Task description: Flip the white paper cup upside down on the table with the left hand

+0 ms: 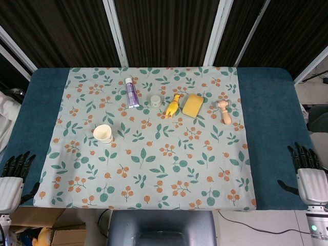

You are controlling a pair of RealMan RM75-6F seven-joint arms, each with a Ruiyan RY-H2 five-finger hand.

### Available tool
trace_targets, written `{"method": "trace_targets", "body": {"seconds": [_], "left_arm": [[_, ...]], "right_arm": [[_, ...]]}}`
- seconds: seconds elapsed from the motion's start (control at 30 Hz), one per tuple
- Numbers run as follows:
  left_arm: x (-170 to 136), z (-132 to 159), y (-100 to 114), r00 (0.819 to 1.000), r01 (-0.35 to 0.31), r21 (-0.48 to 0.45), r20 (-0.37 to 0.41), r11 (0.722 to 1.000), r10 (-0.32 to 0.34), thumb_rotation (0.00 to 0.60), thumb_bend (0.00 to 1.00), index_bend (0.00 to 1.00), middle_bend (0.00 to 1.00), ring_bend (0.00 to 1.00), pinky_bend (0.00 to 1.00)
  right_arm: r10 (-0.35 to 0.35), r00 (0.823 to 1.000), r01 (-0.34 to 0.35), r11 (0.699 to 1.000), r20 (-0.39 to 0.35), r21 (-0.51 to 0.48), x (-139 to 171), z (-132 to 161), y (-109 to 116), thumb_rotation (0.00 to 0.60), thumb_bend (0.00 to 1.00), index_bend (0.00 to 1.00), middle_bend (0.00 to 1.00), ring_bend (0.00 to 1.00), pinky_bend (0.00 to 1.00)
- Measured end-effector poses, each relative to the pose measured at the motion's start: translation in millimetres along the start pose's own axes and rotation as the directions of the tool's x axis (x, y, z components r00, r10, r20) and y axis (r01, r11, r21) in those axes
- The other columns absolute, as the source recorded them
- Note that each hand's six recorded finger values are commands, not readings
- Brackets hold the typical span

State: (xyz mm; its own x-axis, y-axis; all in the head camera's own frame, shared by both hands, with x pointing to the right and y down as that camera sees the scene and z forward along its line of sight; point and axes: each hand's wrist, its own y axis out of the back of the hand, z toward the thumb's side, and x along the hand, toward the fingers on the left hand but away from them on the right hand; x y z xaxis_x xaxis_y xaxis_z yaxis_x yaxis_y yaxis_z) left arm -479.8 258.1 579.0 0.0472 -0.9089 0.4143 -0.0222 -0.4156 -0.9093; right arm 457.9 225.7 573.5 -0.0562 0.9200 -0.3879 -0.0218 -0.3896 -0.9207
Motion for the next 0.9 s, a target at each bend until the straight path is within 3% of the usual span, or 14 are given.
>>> {"method": "trace_targets", "body": {"seconds": [0.37, 0.57, 0.7, 0.9], "left_arm": [[1.2, 5.5, 1.6, 1.000, -0.003, 0.006, 0.014, 1.000, 0.003, 0.600, 0.34, 0.00, 0.00, 0.00, 0.00], [18.3, 27.9, 13.8, 0.996, -0.021, 0.020, 0.091, 1.000, 0.019, 0.600, 0.36, 0.00, 0.00, 0.00, 0.00], [40.1, 57.6, 25.0, 0.984, -0.025, 0.031, 0.176, 0.999, 0.019, 0.600, 0.36, 0.00, 0.00, 0.00, 0.00], [88.8, 122.2, 29.9, 0.943, 0.034, 0.073, 0.329, 0.997, -0.056, 0.600, 0.34, 0.00, 0.00, 0.00, 0.00]], "right_arm": [[0.006, 1.000, -0.006, 1.000, 0.000, -0.008, -4.0, -1.1, -1.8, 0.600, 0.00, 0.00, 0.00, 0.00, 0.00], [0.002, 1.000, -0.002, 1.000, 0.000, -0.006, -6.0, -1.1, -0.7, 0.600, 0.00, 0.00, 0.00, 0.00, 0.00], [0.001, 1.000, -0.001, 1.000, 0.001, -0.006, -6.5, -1.1, 1.1, 0.600, 0.00, 0.00, 0.00, 0.00, 0.00], [0.003, 1.000, -0.003, 1.000, 0.020, -0.006, -6.6, -7.8, 2.2, 0.600, 0.00, 0.00, 0.00, 0.00, 0.00]]}}
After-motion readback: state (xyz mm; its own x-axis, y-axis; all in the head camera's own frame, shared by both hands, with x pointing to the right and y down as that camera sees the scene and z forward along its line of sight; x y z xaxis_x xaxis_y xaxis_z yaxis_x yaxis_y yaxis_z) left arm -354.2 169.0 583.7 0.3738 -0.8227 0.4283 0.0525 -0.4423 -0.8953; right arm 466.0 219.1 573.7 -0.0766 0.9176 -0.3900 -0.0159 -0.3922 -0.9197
